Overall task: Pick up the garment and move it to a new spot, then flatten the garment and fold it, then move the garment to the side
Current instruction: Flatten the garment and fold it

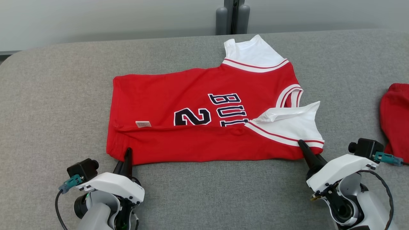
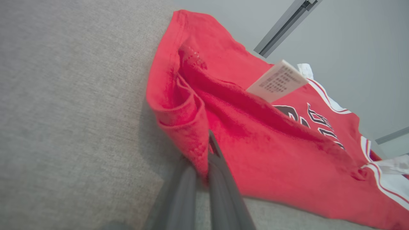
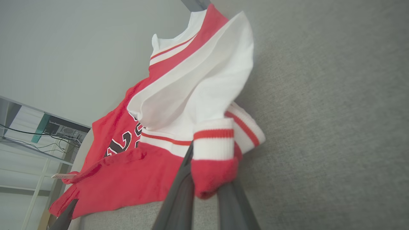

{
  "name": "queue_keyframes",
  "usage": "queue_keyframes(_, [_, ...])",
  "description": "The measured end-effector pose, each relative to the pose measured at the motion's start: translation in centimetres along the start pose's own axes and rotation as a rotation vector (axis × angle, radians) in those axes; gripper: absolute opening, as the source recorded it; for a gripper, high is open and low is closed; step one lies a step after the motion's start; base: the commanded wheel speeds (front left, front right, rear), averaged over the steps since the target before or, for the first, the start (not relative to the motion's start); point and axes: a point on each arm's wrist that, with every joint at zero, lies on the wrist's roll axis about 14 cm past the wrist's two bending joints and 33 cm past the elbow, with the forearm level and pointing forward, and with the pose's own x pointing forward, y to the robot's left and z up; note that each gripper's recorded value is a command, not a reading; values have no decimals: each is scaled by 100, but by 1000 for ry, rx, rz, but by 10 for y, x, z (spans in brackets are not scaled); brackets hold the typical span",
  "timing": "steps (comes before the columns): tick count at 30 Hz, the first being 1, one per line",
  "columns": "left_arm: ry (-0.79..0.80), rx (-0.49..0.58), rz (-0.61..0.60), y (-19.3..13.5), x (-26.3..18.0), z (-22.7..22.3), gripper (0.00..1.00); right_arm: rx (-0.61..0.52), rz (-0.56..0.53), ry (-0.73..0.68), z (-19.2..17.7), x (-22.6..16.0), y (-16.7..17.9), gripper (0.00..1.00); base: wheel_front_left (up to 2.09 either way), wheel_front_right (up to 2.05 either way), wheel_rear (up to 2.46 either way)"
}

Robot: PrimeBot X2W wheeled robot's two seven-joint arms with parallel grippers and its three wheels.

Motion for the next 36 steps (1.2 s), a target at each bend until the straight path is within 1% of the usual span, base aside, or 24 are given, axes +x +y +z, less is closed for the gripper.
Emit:
queue_keyframes(6, [-16, 10, -4, 0, -8, 4, 0, -34, 21, 21, 4, -8, 6, 0, 0, 0, 0])
queue_keyframes(13, [-5, 20, 8, 7, -24, -4, 0, -56, 10, 90, -6, -21, 2, 0, 0, 0, 0])
queue_keyframes(17, [8, 18, 23, 14, -36, -12, 0, -57, -3, 128, -16, -31, -3, 0, 0, 0, 0])
queue_keyframes(25, [26, 11, 38, 22, -55, -26, 0, -51, -8, 154, -26, -48, -5, 0, 0, 0, 0])
queue_keyframes(36, [11, -3, 59, 32, -83, -33, 0, -30, -8, 189, -41, -75, -6, 0, 0, 0, 0])
